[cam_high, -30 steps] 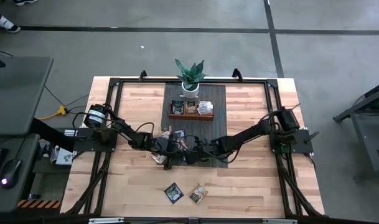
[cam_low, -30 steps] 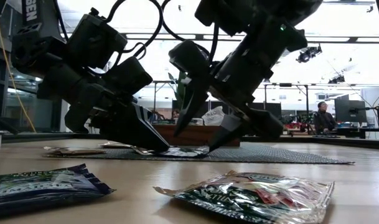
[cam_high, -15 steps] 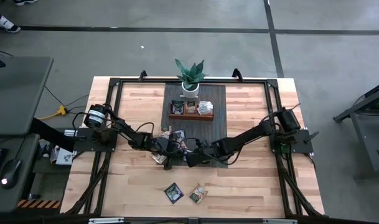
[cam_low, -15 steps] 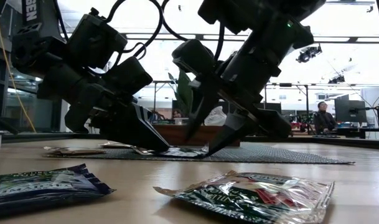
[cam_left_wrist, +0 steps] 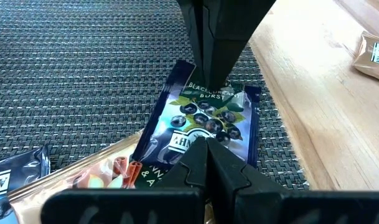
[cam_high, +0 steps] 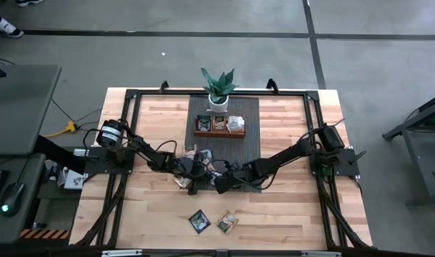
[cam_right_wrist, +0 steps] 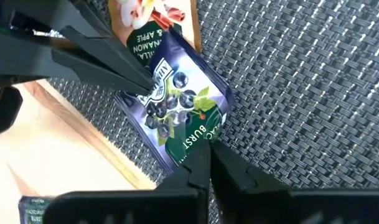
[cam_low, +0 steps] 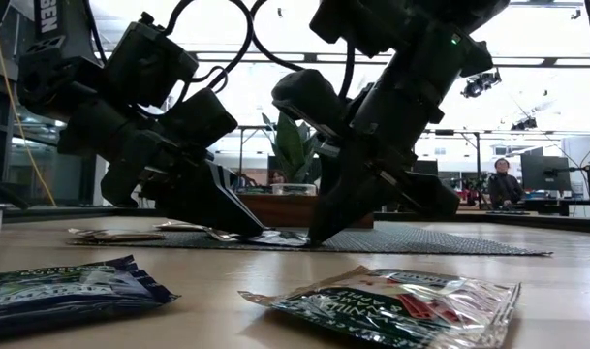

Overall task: Pick & Place Tea
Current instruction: Put the purple tea bag into the left section of the wooden organizer

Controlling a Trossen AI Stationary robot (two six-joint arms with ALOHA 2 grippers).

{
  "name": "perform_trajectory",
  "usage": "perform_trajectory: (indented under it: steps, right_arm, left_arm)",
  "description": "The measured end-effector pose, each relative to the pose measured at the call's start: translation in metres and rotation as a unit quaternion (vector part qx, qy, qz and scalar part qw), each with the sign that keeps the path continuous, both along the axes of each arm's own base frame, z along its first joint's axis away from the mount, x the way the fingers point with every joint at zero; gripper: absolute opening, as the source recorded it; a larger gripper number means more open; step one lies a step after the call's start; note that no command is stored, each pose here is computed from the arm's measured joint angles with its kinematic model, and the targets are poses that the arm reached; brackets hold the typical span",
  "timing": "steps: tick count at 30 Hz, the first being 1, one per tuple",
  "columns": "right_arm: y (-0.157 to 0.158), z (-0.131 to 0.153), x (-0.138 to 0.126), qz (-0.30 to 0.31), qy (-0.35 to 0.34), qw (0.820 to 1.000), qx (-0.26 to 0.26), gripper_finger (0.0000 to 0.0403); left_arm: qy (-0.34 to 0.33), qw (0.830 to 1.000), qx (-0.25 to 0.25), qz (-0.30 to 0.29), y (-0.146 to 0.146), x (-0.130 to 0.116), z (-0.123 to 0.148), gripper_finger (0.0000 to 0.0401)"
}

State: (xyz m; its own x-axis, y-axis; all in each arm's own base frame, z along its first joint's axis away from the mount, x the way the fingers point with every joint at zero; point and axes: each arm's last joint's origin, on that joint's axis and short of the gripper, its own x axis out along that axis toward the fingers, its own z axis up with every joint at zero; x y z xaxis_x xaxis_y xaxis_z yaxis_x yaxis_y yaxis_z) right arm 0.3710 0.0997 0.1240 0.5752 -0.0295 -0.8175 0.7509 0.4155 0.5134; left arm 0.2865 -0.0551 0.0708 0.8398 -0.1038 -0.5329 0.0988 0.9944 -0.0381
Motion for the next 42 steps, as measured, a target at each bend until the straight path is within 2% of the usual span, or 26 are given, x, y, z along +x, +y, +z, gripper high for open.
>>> perform_trajectory:
  steps: [13, 26, 31, 42]
  right_arm:
    - [0.0, 0.002, 0.0, 0.035, -0.001, 0.999, -0.016, 0.0001]
    - [-0.003, 0.038, -0.009, 0.079, -0.022, 0.995, -0.055, 0.0]
    - [-0.004, 0.061, -0.015, 0.121, -0.028, 0.989, -0.075, 0.0]
    - [-0.004, 0.133, -0.015, 0.211, 0.075, 0.965, -0.137, 0.0]
  left_arm:
    - [-0.01, 1.0, -0.009, -0.012, -0.001, 0.0, 0.007, 0.0]
    - [-0.03, 0.998, -0.035, -0.048, -0.003, -0.004, 0.039, 0.0]
    - [-0.057, 0.996, -0.044, -0.062, -0.003, -0.005, 0.055, 0.0]
    - [-0.066, 0.995, -0.041, -0.064, -0.003, -0.006, 0.061, 0.0]
